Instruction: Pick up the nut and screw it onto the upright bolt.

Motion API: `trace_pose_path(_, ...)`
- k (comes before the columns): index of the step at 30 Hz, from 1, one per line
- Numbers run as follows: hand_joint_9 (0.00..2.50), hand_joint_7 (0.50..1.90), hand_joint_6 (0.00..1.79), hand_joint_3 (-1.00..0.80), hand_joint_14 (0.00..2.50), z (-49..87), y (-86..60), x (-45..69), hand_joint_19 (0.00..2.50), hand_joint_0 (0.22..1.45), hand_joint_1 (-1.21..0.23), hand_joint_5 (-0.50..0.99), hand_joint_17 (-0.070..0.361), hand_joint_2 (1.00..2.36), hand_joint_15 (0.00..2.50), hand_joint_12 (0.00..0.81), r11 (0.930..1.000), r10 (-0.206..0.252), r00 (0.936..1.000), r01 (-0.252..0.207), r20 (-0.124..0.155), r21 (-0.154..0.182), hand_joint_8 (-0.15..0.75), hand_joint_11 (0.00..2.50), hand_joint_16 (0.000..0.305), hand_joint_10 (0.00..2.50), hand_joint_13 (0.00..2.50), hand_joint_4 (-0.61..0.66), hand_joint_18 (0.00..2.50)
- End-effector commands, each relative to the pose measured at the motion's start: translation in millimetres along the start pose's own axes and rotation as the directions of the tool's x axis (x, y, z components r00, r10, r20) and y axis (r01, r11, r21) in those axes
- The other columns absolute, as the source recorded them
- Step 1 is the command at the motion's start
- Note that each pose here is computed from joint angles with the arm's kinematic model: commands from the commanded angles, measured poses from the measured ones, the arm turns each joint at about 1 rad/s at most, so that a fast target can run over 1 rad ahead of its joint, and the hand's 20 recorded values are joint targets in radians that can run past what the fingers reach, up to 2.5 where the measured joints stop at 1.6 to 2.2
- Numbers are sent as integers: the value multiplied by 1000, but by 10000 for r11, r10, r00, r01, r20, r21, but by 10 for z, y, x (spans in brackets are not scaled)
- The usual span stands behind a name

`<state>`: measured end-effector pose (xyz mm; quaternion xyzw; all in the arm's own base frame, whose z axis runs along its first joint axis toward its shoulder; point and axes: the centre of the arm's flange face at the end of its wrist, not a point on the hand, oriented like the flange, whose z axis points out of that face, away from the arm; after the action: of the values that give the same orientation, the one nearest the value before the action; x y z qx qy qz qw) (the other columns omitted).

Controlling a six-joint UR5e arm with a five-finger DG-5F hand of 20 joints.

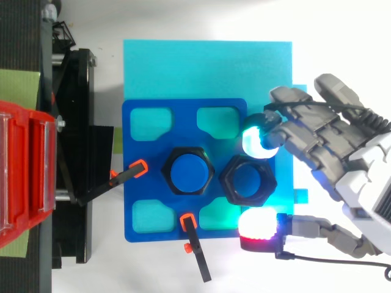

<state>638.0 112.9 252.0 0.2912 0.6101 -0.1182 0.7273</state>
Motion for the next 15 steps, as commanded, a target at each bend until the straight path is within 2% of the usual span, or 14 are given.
trace_pose_path(1,501,1266,500,-500,0,16,-60,-140,0,526,-633,-140,106,1000,0,368,9997,-229,9994,229,-266,25,312,0,47,0,506,335,448)
trace_pose_path(5,501,1266,500,-500,0,9,-159,-303,0,525,-632,-140,106,1000,0,368,9983,-575,9968,581,-548,99,313,0,47,0,505,329,447)
trace_pose_path(7,501,1268,500,-500,0,34,-176,-409,0,525,-631,-140,106,1000,0,367,9982,-572,9968,581,-557,147,313,0,47,0,505,337,447)
trace_pose_path(8,501,1267,500,-500,0,34,-176,-409,0,524,-631,-140,106,1000,0,368,9982,-572,9968,581,-557,147,313,0,47,0,506,337,447)
trace_pose_path(9,501,1268,500,-500,0,38,-181,-459,0,525,-631,-140,106,1000,0,368,9983,-557,9969,566,-555,148,313,0,47,0,505,336,448)
trace_pose_path(11,501,1268,500,-500,0,38,-223,-714,0,524,-630,-140,106,1000,0,367,9981,-601,9966,610,-569,132,314,0,47,0,504,331,447)
trace_pose_path(13,501,1268,500,-500,0,32,-245,-803,0,524,-630,-140,106,1000,0,367,9975,-675,9960,685,-578,160,313,0,47,0,504,331,448)
trace_pose_path(14,500,1272,500,-500,0,42,-264,-955,0,523,-628,-140,106,1000,0,367,9972,-716,9960,726,-537,182,314,0,47,0,504,331,448)
trace_pose_path(15,500,1272,500,-500,0,51,-278,-998,0,523,-628,-140,106,1000,0,367,9969,-749,9958,761,-524,209,314,0,47,0,504,331,448)
